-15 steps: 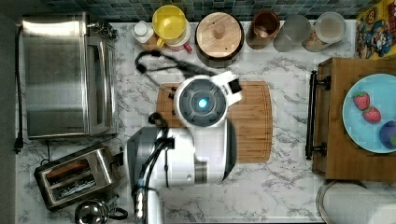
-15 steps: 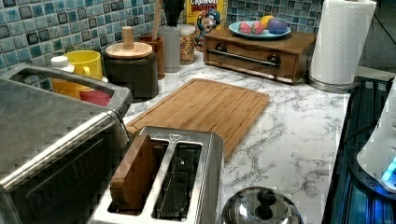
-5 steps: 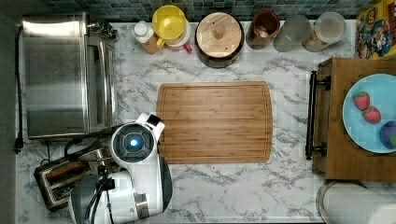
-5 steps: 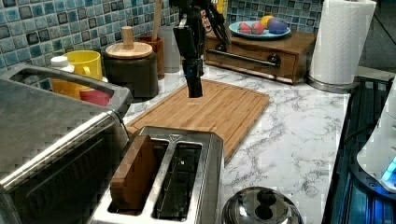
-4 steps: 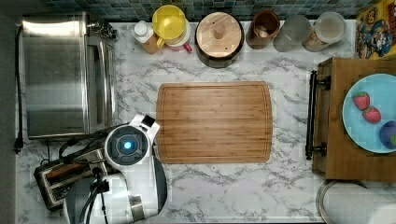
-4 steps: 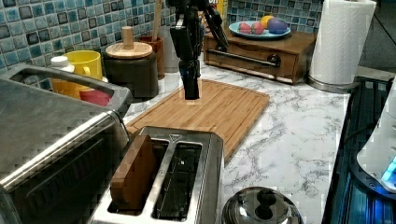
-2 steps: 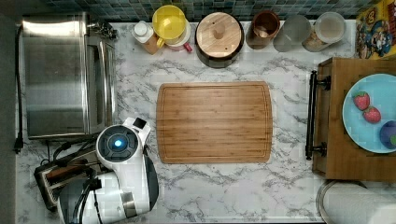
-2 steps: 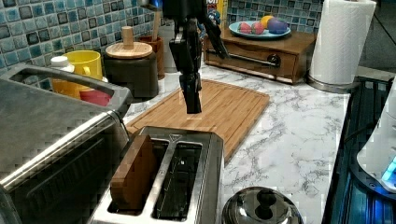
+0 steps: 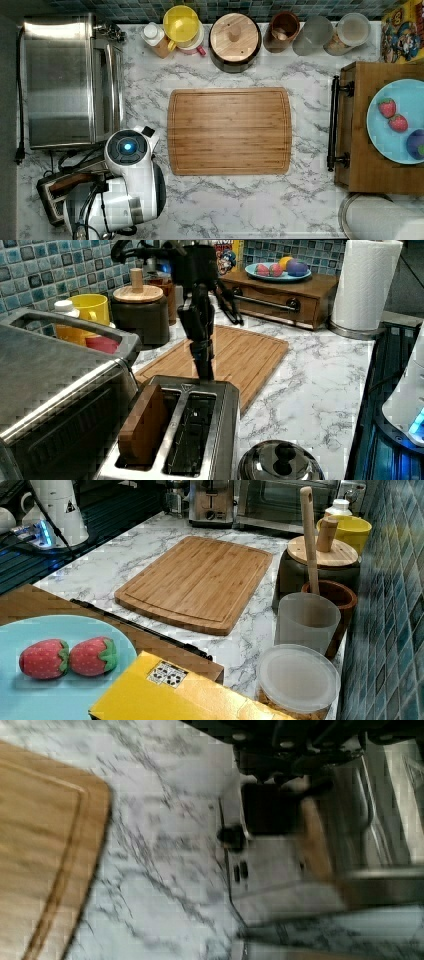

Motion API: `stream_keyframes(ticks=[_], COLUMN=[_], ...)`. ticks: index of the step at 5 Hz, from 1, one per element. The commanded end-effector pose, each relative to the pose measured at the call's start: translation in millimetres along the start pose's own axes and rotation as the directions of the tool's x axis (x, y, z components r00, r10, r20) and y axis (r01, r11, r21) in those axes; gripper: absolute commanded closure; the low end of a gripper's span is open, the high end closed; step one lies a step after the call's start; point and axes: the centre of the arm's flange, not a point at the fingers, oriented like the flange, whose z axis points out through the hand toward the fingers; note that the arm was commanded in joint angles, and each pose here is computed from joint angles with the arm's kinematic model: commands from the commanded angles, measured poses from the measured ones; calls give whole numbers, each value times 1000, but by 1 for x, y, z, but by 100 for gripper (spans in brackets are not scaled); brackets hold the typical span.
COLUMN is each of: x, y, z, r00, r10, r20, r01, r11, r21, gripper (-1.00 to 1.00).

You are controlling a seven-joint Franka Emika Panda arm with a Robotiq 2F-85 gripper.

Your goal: Turn on the toaster.

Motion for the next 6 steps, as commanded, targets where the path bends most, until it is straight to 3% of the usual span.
stream_keyframes(ticks=[1, 3, 5, 6], x=[40, 26, -5, -15], y=[-23, -7, 2, 31], z=[-42, -13, 64, 120], r00=[990, 994, 985, 960], r10=[61, 100, 97, 163], r20=[-126, -42, 140, 229], r01=[-58, -100, -91, -150], r11=[998, 995, 995, 986], r21=[26, -4, -45, -73], gripper=[100, 100, 100, 100])
